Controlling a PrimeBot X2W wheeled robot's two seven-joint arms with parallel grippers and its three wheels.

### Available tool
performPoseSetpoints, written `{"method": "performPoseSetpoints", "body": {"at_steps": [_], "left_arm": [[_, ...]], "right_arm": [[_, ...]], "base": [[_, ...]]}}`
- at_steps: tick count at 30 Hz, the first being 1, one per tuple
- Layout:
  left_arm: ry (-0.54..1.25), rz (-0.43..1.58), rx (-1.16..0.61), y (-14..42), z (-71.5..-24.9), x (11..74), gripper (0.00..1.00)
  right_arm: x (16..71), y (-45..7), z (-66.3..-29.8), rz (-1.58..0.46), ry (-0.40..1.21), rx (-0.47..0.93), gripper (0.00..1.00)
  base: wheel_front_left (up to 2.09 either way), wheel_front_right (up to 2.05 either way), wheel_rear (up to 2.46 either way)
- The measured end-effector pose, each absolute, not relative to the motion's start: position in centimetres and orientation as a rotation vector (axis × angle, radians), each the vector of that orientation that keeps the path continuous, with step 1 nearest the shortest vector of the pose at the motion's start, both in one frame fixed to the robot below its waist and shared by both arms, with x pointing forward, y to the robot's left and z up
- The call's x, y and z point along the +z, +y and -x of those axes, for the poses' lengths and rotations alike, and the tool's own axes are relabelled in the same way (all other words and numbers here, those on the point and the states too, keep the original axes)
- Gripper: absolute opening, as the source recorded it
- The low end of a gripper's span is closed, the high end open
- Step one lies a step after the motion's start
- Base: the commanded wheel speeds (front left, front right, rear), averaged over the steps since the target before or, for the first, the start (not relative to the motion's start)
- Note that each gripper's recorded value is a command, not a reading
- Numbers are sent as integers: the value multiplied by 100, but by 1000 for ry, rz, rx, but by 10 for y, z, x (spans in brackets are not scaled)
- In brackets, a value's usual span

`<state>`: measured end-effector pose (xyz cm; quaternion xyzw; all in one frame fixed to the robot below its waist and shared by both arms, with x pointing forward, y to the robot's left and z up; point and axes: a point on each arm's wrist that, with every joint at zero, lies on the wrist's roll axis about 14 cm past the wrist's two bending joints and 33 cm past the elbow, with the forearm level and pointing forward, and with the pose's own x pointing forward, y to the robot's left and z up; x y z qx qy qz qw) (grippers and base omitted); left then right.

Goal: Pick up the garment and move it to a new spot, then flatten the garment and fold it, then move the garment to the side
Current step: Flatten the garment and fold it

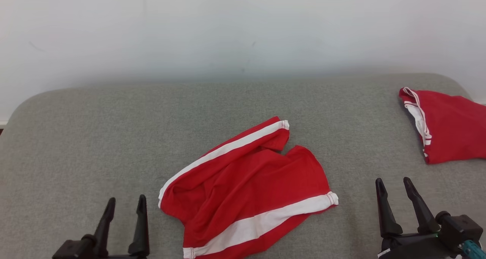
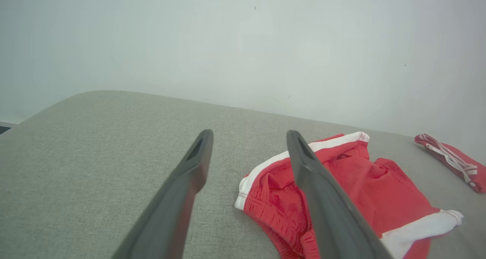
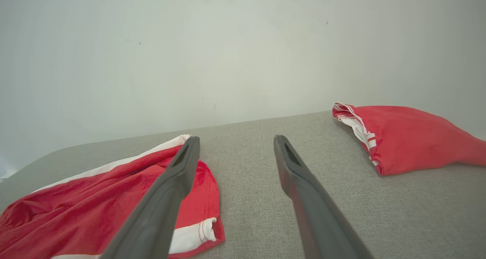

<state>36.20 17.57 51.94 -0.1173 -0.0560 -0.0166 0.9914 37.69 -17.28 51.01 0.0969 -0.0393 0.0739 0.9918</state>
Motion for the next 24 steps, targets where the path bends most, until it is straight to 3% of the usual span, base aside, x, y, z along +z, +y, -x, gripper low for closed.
{"method": "performPoseSetpoints", "body": {"at_steps": [24], "left_arm": [[-119, 99, 30, 205, -347, 516, 100]], "right_arm": [[498, -178, -349, -178, -44, 141, 100]], "base": [[0, 0, 0]]}}
